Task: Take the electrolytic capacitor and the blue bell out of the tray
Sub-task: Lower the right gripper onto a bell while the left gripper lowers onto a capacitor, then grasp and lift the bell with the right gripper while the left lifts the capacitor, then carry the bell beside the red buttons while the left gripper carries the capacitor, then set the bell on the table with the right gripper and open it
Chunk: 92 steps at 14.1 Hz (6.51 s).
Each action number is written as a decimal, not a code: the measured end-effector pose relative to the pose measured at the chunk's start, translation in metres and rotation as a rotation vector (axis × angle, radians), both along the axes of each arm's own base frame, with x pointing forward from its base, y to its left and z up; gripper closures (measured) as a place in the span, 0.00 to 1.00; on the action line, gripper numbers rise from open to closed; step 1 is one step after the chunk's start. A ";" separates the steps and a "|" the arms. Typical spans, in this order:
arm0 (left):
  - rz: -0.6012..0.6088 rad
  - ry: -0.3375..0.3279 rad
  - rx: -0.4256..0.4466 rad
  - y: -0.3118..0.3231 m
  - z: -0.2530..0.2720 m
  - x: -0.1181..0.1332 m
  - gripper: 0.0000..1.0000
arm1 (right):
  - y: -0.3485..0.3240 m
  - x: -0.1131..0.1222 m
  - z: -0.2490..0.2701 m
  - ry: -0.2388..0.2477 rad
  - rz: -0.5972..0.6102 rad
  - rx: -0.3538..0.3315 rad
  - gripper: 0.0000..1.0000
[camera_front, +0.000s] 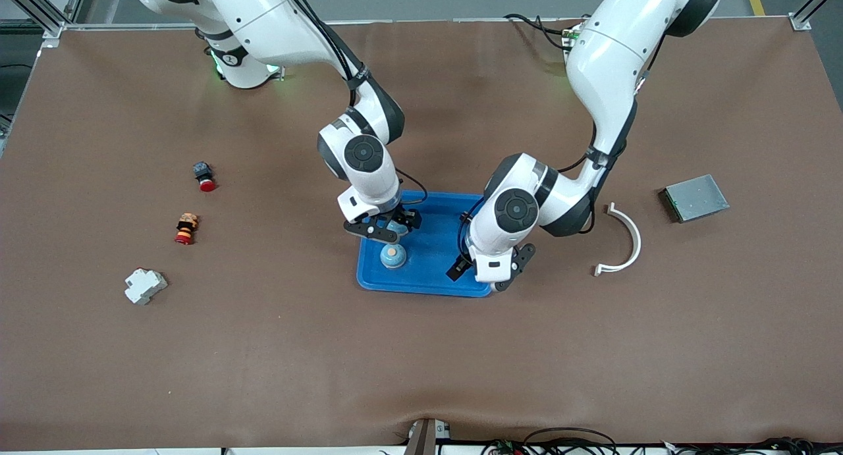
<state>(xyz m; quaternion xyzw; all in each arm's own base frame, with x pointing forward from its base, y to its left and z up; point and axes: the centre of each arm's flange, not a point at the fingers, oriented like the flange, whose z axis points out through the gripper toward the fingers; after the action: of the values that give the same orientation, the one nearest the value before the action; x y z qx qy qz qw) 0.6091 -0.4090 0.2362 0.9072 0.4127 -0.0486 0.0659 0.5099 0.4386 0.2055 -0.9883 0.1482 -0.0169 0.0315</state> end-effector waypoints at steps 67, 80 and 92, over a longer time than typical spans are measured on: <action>-0.554 0.203 0.036 0.269 0.102 0.026 0.66 | -0.369 0.028 -0.020 -0.021 0.293 0.073 0.36; -0.683 0.027 0.114 0.322 0.052 -0.018 0.66 | -0.356 0.055 0.000 0.022 0.316 0.118 0.00; -0.728 -0.011 0.143 0.321 -0.003 -0.036 0.66 | -0.144 0.084 0.116 0.005 0.041 0.068 0.00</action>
<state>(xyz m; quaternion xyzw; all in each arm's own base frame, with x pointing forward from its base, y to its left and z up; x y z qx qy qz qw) 0.5735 -0.0881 0.2330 0.9971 0.0652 -0.0351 -0.0173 0.5941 0.2951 0.3214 -0.9895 0.1286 -0.0086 0.0652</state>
